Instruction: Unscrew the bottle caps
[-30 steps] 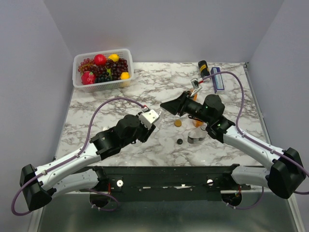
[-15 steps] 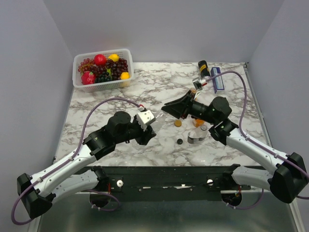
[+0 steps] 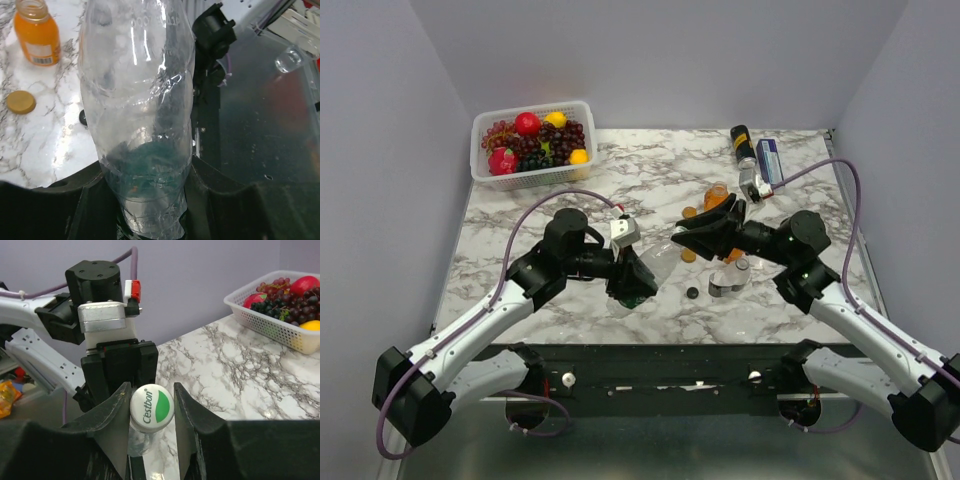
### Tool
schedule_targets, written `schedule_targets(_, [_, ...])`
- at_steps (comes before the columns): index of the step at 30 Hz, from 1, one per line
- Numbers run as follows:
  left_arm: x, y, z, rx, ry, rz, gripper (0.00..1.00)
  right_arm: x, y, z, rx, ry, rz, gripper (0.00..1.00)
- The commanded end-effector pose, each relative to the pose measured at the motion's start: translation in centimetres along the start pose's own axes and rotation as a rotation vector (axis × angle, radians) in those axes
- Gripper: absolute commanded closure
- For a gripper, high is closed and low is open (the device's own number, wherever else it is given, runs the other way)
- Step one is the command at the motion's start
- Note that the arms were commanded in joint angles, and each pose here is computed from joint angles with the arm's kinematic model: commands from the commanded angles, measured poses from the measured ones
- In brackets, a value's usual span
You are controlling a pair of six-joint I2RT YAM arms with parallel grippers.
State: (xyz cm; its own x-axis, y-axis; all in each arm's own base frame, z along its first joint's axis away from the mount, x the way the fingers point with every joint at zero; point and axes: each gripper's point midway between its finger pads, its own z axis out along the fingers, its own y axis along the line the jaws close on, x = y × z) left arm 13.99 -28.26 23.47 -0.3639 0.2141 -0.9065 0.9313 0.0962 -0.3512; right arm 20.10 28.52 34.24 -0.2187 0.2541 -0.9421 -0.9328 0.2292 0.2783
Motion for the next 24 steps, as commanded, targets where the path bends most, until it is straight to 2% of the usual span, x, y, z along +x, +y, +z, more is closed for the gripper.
schedule_targets(1, [-0.6, -3.1, 0.0, 0.203, -0.006, -0.013, 0.64, -0.8, 0.8, -1.0, 0.009, 0.016, -0.103, 0.78])
schedule_targets(7, [-0.3, -3.9, 0.1, 0.267, 0.007, -0.036, 0.64, -3.0, 0.5, -3.0, 0.115, -0.022, -0.224, 0.78])
schedule_targets(14, [0.2, -2.7, 0.3, 0.202, 0.032, -0.059, 0.64, -4.0, -0.5, -3.5, 0.211, -0.037, -0.197, 0.78])
schedule_targets(15, [0.3, -2.0, 0.3, 0.159, 0.037, -0.040, 0.64, -4.1, -0.9, -3.6, 0.236, -0.039, -0.187, 0.78])
schedule_targets(16, [0.1, 0.7, 0.3, -0.011, 0.032, -0.028, 0.65, -4.5, -2.1, -3.9, 0.310, -0.054, -0.181, 0.78])
schedule_targets(18, [0.2, 3.7, -0.5, -0.207, 0.033, -0.035, 0.65, -4.3, -4.0, -4.4, 0.419, -0.029, -0.156, 0.78])
schedule_targets(19, [-0.2, 6.5, -1.8, -0.387, 0.013, -0.033, 0.65, -4.5, -5.5, -4.9, 0.509, -0.034, -0.151, 0.78])
schedule_targets(23, [-1.1, 10.2, -5.5, -0.688, -0.048, -0.029, 0.65, -3.2, -9.4, -5.7, 0.698, 0.063, -0.139, 0.78])
schedule_targets(24, [-1.2, 10.3, -6.0, -0.717, -0.062, -0.024, 0.64, -2.3, -10.4, -5.4, 0.725, 0.117, -0.124, 0.78])
